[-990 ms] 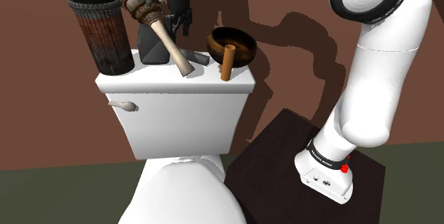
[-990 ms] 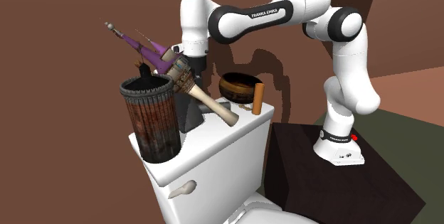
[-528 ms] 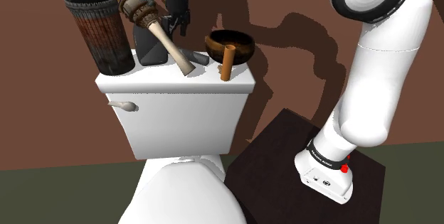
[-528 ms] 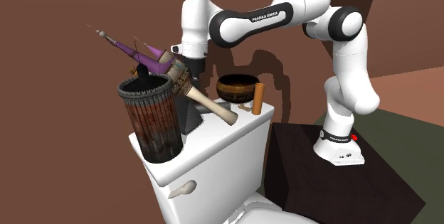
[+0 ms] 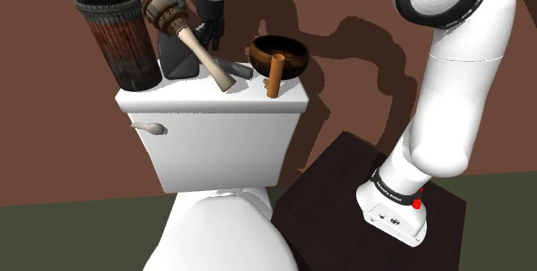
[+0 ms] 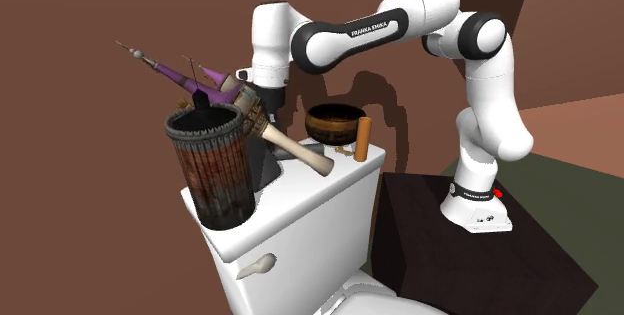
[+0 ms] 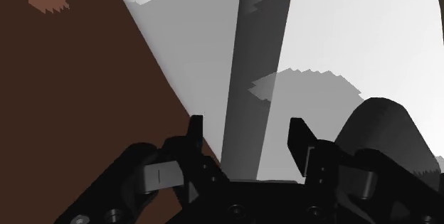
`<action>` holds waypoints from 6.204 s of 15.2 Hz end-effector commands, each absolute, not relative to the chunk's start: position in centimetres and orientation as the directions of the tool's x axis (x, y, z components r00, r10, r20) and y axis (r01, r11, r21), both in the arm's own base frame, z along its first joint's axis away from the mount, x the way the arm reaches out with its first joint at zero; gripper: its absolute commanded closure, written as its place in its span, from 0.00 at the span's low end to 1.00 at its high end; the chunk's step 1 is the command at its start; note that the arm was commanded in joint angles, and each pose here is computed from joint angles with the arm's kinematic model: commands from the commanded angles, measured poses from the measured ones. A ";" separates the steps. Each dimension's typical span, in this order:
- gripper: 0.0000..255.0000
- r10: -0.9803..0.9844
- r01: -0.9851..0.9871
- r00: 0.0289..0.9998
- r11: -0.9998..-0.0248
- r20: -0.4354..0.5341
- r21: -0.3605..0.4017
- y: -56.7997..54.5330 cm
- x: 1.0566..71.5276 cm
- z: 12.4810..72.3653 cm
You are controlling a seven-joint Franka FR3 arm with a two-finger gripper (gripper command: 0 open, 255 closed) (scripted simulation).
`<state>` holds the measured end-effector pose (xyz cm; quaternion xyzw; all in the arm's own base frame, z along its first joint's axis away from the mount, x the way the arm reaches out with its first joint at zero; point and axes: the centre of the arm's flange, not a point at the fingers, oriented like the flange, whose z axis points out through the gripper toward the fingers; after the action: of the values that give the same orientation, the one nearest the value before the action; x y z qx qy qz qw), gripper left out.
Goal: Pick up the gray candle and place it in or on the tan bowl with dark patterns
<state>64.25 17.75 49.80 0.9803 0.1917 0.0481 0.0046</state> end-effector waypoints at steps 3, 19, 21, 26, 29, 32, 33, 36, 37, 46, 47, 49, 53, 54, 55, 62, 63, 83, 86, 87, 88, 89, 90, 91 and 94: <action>1.00 0.427 0.426 0.903 -0.904 0.046 0.021 17.1 64.2 46.4; 1.00 0.427 0.426 0.903 -0.904 0.046 0.021 16.8 64.6 52.0; 1.00 0.427 0.426 0.903 -0.904 0.046 0.021 16.8 64.6 53.1; 1.00 0.427 0.426 0.903 -0.904 0.046 0.021 16.8 64.6 55.7; 1.00 0.427 0.426 0.903 -0.904 0.046 0.021 16.8 64.6 57.3; 1.00 0.427 0.426 0.903 -0.904 0.046 0.021 16.8 64.6 58.9; 1.00 0.427 0.426 0.903 -0.904 0.046 0.021 16.8 64.6 59.4; 1.00 0.427 0.426 0.903 -0.904 0.046 0.021 16.8 64.6 61.0; 1.00 0.427 0.426 0.903 -0.904 0.046 0.021 16.8 64.6 61.5; 1.00 0.427 0.426 0.903 -0.904 0.046 0.021 13.0 60.8 64.2; 1.00 0.427 0.426 0.903 -0.904 0.046 0.021 12.1 59.9 64.2; 1.00 0.427 0.426 0.903 -0.904 0.046 0.021 10.2 58.1 64.3; 1.00 0.427 0.426 0.903 -0.904 0.046 0.021 6.4 54.4 64.4; 1.00 0.427 0.426 0.903 -0.904 0.046 0.021 5.5 53.4 64.5; 1.00 0.427 0.426 0.903 -0.904 0.046 0.021 4.5 52.5 64.5; 1.00 0.427 0.426 0.903 -0.904 0.046 0.021 0.9 48.9 63.1; 1.00 0.427 0.426 0.903 -0.904 0.046 0.021 0.9 48.9 62.6; 0.00 0.427 0.426 0.903 -0.904 0.046 0.022 1.2 48.9 57.0; 0.00 0.427 0.426 0.903 -0.904 0.046 0.022 1.1 48.9 57.1; 0.00 0.427 0.426 0.903 -0.904 0.046 0.021 0.9 48.9 57.0; 0.00 0.427 0.426 0.903 -0.904 0.046 0.021 0.9 48.9 58.3; 0.00 0.427 0.426 0.903 -0.904 0.046 0.021 0.9 48.8 59.6; 0.00 0.427 0.426 0.903 -0.904 0.046 0.021 0.9 48.7 61.0; 0.00 0.427 0.426 0.903 -0.904 0.046 0.021 0.9 48.7 62.0; 0.00 0.427 0.426 0.903 -0.904 0.046 0.021 0.9 48.7 62.0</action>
<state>48.65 0.96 61.83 0.9755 0.2187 0.0251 0.0055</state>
